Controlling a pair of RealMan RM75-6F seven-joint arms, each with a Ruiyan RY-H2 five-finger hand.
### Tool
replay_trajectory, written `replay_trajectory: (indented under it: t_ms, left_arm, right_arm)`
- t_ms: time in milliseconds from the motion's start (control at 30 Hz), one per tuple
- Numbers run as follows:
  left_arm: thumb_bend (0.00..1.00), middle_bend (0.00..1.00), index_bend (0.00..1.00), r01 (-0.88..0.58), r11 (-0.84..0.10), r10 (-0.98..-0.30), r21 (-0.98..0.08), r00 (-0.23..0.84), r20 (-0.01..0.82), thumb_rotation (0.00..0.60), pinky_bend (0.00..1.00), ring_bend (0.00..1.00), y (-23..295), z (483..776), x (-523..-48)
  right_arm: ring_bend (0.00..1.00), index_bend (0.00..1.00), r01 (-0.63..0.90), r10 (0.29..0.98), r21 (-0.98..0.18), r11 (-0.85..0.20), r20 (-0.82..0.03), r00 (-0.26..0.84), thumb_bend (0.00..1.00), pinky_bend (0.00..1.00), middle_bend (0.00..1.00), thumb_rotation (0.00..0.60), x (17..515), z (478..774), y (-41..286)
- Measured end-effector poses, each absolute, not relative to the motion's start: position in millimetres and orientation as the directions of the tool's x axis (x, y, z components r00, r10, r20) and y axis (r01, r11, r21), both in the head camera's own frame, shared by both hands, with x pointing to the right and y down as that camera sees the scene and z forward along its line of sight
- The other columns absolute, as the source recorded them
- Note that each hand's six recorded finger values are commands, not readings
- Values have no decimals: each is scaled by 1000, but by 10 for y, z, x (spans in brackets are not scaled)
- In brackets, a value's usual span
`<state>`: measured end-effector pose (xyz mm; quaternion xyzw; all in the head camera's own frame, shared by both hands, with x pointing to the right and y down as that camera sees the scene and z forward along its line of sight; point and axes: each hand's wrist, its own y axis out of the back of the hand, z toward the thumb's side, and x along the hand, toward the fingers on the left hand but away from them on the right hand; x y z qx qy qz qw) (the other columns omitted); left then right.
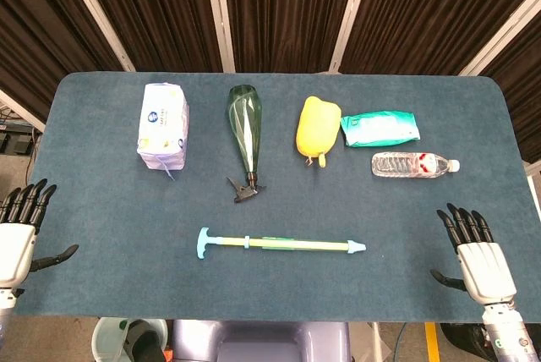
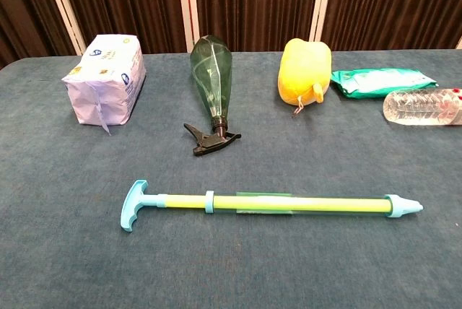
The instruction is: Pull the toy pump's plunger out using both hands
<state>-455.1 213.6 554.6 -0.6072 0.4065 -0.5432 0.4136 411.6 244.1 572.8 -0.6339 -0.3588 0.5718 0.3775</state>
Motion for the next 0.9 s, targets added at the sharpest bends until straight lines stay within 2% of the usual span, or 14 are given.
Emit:
replay_trajectory:
  t_ms: [267,400,600,700,900]
  left_arm:
    - [45,3,4,-45,-323,-944,-945,87,318,600,68,37,2152,5518,-4507]
    - [45,4,4,-52,-310,-948,-949,99,304,600,68,37,2175,5468,-4482]
    - [44,2,5,-39,-340,-938,-940,82,336,600,68,37,2177,5554,-4551]
    - [45,2,5,-36,-345,-937,-938,82,341,600,68,37,2145,5595,-4555]
    - [45,3,6,-24,-344,-936,-939,82,341,600,68,37,2143,5616,-4535]
  right_arm:
    - [0,16,24,881,-884,-468,-464,97,15,4,0,600,4101,5761,2459]
    - [0,167,20,886,-890,-456,-452,98,77,32,0,600,4066,5795,2460]
    - [0,448,-29,917,-927,-375,-375,137,195,55,0,600,3827,5916,2486]
    - [0,523,-30,913,-929,-368,-367,179,222,55,0,600,3626,6048,2540]
    - [0,540,-39,884,-919,-394,-390,260,277,54,0,600,3234,6371,2634]
